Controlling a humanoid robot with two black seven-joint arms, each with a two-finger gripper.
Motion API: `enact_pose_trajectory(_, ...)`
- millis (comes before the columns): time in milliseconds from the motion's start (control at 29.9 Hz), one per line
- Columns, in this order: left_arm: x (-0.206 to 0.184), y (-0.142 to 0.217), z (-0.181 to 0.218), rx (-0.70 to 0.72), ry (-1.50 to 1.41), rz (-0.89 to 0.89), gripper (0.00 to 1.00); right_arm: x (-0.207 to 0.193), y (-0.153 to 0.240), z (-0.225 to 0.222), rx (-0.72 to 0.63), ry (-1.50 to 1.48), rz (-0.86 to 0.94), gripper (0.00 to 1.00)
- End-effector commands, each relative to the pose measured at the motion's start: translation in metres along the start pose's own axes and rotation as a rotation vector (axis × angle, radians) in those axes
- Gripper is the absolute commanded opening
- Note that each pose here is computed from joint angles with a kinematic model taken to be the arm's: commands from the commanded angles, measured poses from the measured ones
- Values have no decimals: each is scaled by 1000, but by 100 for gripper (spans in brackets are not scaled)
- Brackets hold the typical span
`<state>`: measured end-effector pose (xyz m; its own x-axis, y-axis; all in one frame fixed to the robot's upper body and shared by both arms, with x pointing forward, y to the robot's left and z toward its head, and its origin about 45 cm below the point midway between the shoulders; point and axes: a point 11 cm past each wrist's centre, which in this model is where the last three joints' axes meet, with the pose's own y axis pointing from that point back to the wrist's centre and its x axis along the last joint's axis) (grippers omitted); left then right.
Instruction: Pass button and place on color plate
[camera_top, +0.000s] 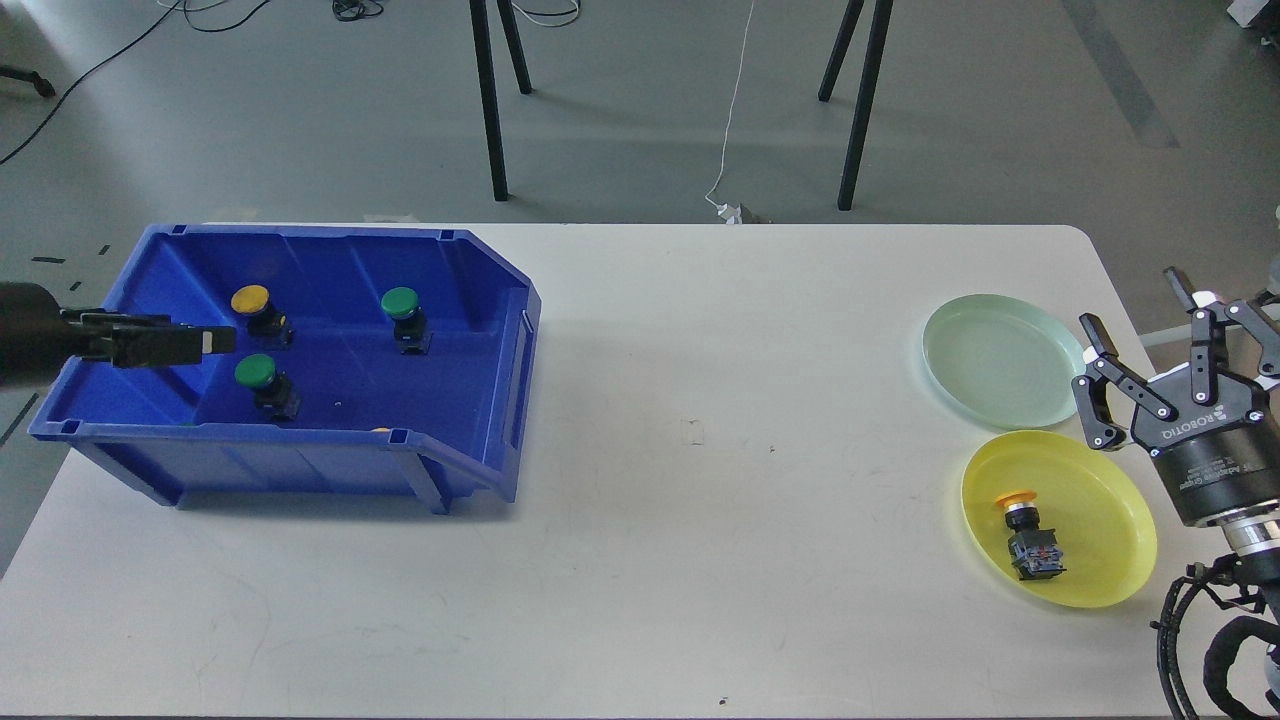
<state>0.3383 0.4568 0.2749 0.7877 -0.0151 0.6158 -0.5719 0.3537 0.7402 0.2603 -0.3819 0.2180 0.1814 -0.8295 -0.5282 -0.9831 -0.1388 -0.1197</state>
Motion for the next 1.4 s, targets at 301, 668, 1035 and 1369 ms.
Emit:
enact_pose_trajectory(301,3,-62,-13,71,-19,-86,89,2,2,0,-3,4,6,67)
enact_pose_trajectory(668,-2,-83,-10,77,-20,-113,89,3,3,0,-5,5,10,67)
enact_pose_trajectory(1035,-7,-83,-13,81,-14,-122,88,3,3,1,-7,5,11,68)
enact_pose_trajectory(1369,-10,-91,-13,86,-7,-128,86,4,4,2,-9,5,13,68)
